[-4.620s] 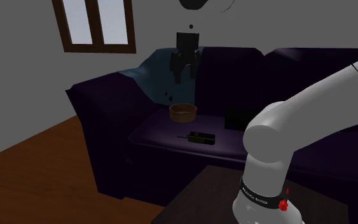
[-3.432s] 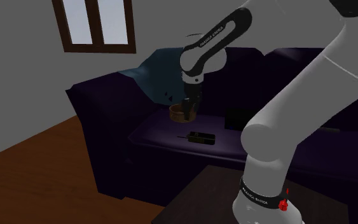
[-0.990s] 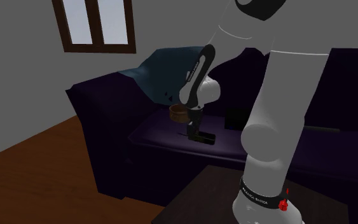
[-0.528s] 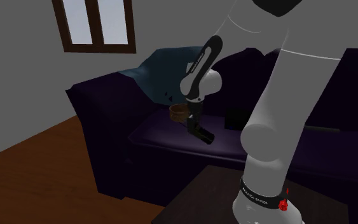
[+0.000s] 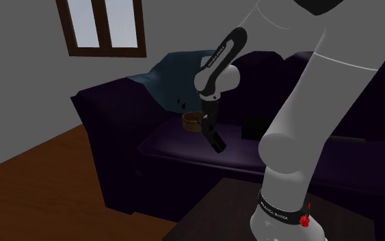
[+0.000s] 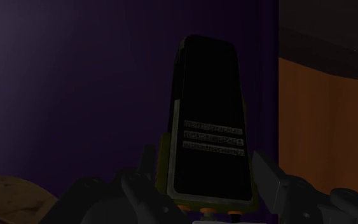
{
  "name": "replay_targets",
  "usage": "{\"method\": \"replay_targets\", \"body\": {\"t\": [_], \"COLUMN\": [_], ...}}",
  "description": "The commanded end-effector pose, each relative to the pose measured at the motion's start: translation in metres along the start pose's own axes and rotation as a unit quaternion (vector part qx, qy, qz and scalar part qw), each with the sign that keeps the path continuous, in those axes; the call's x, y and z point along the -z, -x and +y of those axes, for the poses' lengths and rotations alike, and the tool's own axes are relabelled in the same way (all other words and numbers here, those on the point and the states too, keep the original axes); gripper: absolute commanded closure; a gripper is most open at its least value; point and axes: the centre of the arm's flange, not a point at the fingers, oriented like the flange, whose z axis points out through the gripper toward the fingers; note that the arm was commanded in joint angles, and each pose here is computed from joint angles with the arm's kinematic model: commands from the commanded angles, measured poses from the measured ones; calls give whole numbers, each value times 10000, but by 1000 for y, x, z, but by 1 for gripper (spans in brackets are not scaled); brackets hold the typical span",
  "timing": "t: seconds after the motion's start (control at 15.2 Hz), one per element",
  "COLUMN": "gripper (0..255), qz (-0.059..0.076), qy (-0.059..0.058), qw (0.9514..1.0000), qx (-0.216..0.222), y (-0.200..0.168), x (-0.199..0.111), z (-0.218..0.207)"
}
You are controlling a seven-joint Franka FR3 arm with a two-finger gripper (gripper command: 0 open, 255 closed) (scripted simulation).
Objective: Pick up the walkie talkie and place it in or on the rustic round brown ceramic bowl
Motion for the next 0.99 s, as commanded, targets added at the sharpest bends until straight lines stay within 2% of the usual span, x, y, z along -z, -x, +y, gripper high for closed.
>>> {"method": "replay_targets", "body": {"t": [0.0,0.73,0.92], "gripper": [255,255,255], "qz": [-2,-2,-2], "qy": [0,0,0], "qw": [10000,10000,10000], "qx": [-1,-1,-1], "y": [1,1,-24], "x": [11,66,65], "z": [0,2,32]}}
